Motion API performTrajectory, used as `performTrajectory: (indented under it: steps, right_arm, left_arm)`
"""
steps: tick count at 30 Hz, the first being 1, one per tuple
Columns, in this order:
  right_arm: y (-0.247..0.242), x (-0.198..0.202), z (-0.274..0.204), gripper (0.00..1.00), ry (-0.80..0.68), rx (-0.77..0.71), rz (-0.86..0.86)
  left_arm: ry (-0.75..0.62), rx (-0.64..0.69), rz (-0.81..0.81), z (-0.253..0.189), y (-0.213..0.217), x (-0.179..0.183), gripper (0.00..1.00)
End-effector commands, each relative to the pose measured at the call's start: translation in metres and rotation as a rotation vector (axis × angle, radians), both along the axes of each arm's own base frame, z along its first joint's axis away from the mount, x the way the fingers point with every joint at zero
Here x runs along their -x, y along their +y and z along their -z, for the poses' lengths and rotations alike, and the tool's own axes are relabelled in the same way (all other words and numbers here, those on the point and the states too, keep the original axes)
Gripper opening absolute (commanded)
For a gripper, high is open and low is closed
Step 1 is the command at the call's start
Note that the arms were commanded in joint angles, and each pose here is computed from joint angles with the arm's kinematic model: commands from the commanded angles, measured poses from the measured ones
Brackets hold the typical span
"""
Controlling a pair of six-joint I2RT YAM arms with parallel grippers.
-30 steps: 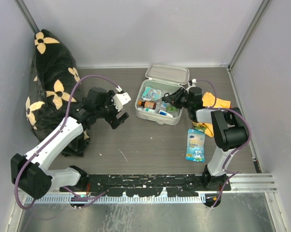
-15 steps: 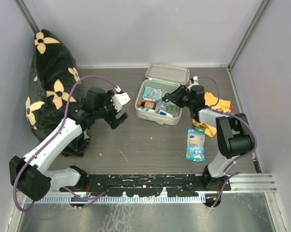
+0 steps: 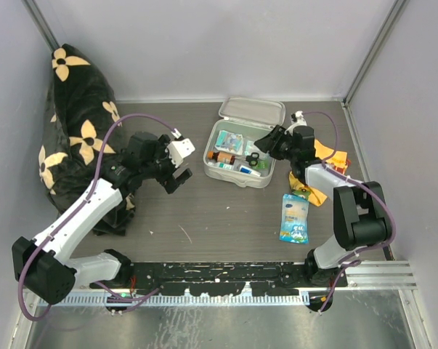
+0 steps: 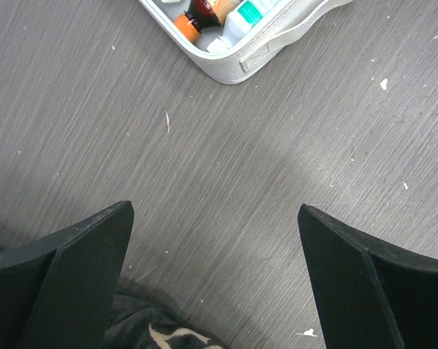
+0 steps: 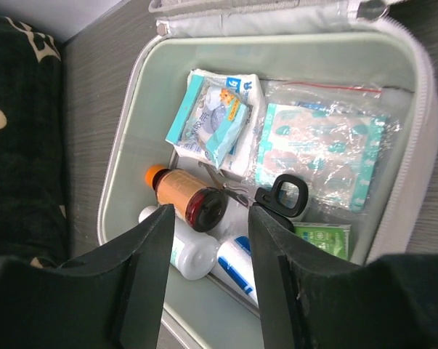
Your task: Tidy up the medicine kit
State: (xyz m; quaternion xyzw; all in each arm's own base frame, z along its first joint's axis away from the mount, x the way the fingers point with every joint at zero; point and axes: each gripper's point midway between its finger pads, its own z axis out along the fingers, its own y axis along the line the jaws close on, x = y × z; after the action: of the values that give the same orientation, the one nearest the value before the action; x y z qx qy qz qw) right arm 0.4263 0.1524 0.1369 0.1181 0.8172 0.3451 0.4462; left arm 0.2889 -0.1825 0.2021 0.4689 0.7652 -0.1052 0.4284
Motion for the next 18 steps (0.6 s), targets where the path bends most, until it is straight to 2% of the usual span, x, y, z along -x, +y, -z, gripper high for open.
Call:
performTrajectory:
  steps: [1, 10, 18]
  right_arm:
    - [-0.009, -0.006, -0.049, 0.52, -0.165, 0.076, -0.016]
    - [-0.023, 0.013, -0.071, 0.62, -0.246, 0.334, -0.12]
    - [-0.028, 0.058, -0.064, 0.75, -0.22, 0.539, -0.35]
  left_arm:
    - [-0.076, 0.029, -0.033, -0.018, 0.0, -0.01, 0.98]
    - [-0.077, 0.017, -0.163, -0.015, 0.012, -0.027, 0.98]
    - [-0.099, -0.006, -0.226, -0.01, 0.02, -0.038, 0.98]
